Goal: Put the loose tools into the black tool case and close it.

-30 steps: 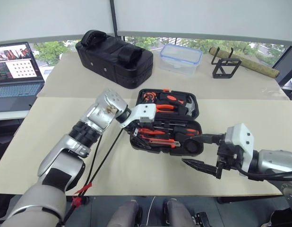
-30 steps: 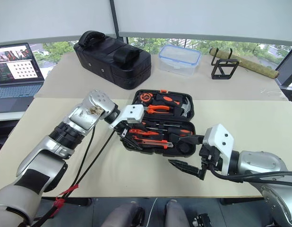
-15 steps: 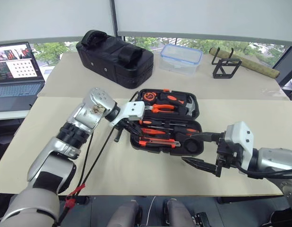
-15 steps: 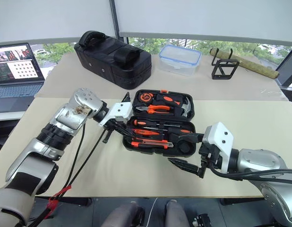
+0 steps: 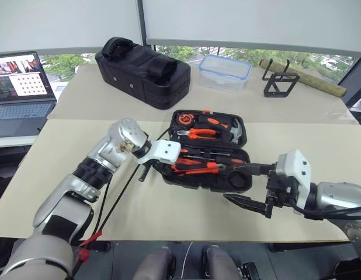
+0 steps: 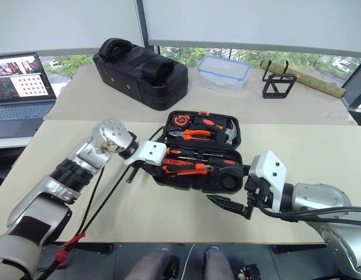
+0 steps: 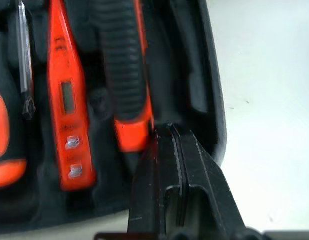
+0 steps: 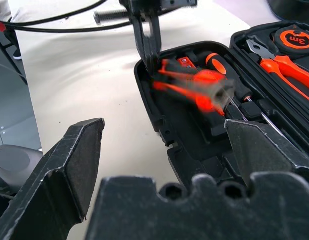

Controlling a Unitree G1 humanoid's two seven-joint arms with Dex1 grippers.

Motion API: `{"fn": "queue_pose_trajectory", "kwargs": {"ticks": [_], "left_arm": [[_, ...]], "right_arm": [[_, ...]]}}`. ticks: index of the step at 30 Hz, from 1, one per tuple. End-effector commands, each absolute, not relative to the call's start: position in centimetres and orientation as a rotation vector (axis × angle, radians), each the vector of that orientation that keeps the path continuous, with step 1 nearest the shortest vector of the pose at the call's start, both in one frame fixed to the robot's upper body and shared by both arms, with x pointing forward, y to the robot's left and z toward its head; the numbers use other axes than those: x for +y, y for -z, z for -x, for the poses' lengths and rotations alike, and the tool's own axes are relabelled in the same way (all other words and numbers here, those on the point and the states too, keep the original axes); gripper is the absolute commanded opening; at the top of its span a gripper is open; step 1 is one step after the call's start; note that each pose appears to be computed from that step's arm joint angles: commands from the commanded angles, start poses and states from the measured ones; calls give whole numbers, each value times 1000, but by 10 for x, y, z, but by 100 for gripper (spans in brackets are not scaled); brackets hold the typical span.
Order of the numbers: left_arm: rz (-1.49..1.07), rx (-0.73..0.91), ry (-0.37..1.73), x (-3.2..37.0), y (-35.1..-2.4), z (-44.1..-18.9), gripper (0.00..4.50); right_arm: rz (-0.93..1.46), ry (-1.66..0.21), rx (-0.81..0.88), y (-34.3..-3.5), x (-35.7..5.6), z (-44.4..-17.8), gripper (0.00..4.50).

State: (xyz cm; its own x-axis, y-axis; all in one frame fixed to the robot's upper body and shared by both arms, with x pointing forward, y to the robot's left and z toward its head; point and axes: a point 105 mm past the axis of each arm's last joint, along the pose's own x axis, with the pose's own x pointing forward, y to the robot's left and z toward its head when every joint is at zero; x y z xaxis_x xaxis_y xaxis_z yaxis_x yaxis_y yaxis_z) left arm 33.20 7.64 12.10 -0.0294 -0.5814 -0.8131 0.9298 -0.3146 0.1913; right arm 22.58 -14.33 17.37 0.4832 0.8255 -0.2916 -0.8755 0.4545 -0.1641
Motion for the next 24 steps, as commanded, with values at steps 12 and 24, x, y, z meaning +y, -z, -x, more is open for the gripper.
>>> {"fn": "queue_pose_trajectory", "kwargs": {"ticks": [12, 24], "left_arm": [[-814, 341, 1712, 66, -202, -331, 2], [-905, 276, 1701, 13, -160, -339, 2]], "right_arm": [[317, -1048, 160, -180, -144, -224, 450], [311, -1036, 162, -178, -144, -221, 450]]}}
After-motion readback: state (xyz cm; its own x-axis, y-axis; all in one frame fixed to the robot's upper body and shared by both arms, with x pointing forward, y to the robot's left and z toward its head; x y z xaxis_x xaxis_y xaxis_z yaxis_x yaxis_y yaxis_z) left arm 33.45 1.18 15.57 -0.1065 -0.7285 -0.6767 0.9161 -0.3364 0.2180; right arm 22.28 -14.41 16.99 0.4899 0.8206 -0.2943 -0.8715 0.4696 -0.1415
